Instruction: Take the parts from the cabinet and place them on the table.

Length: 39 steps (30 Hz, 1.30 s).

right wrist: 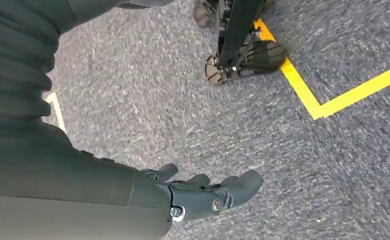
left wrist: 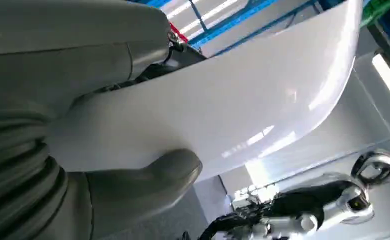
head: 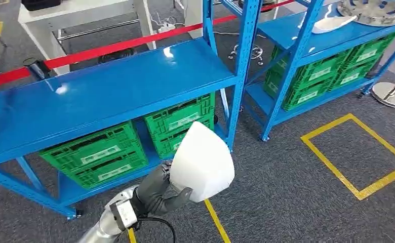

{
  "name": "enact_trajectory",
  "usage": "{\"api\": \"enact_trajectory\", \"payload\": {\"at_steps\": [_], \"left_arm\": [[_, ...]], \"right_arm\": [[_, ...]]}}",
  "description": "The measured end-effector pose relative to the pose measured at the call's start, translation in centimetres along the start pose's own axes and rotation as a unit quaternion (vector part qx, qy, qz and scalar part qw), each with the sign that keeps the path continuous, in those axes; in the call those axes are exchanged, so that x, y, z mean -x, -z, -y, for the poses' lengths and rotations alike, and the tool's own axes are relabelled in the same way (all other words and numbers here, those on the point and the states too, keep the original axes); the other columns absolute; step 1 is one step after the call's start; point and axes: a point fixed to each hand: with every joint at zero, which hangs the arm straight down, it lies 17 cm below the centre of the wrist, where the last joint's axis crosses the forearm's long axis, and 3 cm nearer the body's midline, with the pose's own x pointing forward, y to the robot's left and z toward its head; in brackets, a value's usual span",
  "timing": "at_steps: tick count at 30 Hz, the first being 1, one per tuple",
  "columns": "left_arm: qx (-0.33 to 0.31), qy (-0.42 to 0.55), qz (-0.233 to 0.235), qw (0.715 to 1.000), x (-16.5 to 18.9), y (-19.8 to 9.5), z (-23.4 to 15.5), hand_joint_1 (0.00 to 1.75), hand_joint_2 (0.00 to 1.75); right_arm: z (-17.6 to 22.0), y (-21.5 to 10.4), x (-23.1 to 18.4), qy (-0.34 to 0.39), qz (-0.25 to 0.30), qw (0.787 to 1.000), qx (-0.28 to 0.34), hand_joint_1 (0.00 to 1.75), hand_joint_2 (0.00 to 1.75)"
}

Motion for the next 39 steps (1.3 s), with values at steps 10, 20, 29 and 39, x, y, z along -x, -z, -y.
{"api": "enact_trajectory", "payload": {"at_steps": [10,20,29,39], "left_arm": [[-0.013,-0.002,0.017,1.0,-1.1,-1.1,-1.3,1.75,1.75],[-0.008,-0.013,0.013,1.0,-1.1,0.3,-1.8,1.75,1.75],[-0.01,-0.022,0.014,1.0,-0.3,-0.1,-1.7,1.75,1.75],[-0.036,-0.022,0.004,0.999,0.4,-1.0,-2.3,1.75,1.75]], "right_arm": [[-1.4,-0.1,-0.9,0.031,0.009,0.999,-0.02,0.0,1.75],[-1.7,-0.3,0.0,0.062,-0.008,0.998,-0.006,0.0,1.75],[-0.4,-0.2,0.2,0.079,-0.007,0.997,0.023,0.0,1.75],[1.8,0.0,0.5,0.041,0.007,0.998,0.035,0.0,1.75]]}}
